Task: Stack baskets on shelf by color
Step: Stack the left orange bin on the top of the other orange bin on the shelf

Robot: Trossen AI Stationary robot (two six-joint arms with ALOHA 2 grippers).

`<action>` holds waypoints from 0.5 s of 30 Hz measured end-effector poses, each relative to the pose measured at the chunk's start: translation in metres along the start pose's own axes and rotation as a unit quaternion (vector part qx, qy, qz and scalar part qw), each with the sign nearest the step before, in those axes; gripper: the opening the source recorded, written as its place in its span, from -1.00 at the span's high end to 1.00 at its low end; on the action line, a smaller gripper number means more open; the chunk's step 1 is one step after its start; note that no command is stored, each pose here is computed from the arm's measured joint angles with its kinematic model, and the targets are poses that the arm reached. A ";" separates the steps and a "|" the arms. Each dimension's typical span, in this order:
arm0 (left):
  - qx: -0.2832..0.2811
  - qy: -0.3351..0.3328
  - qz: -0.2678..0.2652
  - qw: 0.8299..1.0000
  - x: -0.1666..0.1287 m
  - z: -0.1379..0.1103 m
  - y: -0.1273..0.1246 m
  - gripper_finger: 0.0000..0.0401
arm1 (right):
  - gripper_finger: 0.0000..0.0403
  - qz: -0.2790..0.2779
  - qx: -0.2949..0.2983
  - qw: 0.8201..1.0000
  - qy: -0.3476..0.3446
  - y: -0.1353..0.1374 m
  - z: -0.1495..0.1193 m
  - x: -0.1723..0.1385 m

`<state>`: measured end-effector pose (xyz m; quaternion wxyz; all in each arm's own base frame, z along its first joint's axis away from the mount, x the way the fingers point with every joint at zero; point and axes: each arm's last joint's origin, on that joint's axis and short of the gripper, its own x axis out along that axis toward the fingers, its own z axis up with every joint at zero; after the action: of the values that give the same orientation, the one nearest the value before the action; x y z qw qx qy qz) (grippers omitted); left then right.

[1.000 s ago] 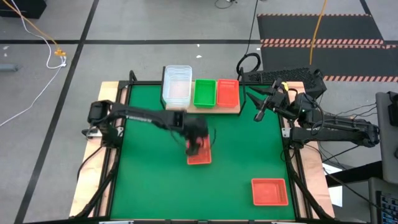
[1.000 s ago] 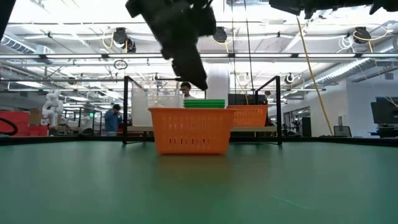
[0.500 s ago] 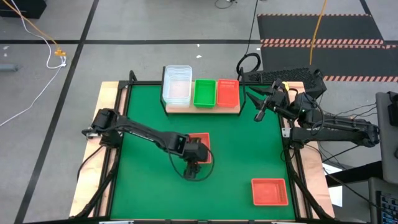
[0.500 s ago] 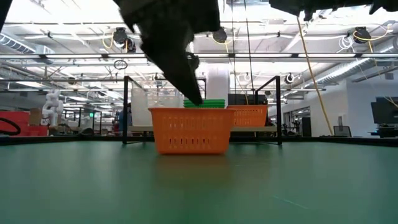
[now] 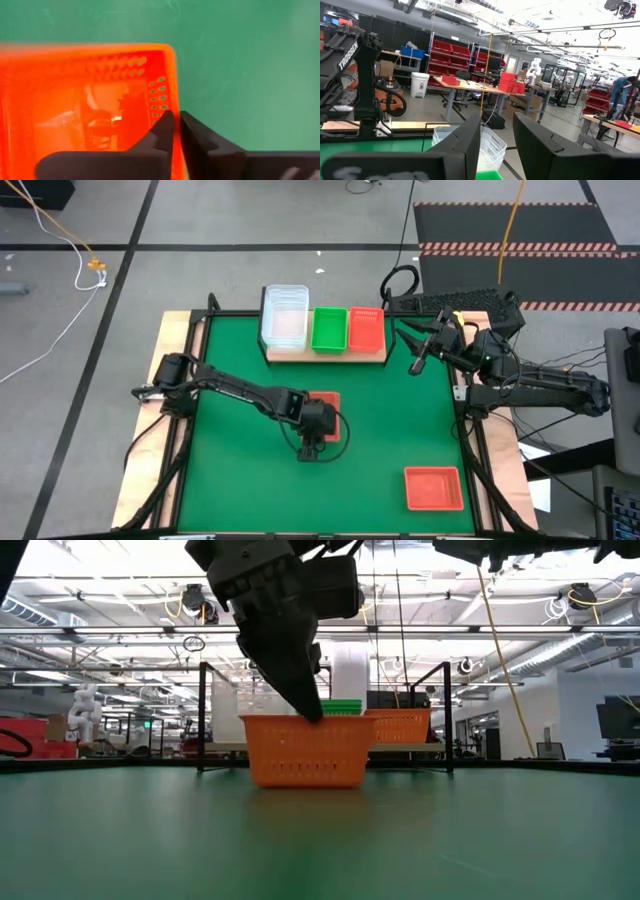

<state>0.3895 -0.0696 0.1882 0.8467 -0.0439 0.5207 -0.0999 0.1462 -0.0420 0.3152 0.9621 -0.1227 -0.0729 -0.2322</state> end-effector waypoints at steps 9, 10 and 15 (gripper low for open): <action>-0.024 -0.002 0.000 1.000 0.000 0.000 -0.001 0.88 | 0.45 -0.001 -0.013 1.000 -0.004 0.000 0.001 0.000; -0.028 -0.002 0.000 1.000 0.000 0.000 -0.001 0.88 | 0.45 -0.001 -0.014 1.000 -0.005 0.000 0.001 0.000; -0.049 -0.003 0.004 0.999 0.000 0.001 0.000 0.67 | 0.45 -0.004 -0.014 1.000 -0.016 -0.001 0.003 0.000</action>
<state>0.3900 -0.0691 0.1886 0.8453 -0.0834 0.5229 -0.0713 0.1456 -0.0418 0.3183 0.9581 -0.1399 -0.0850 -0.2352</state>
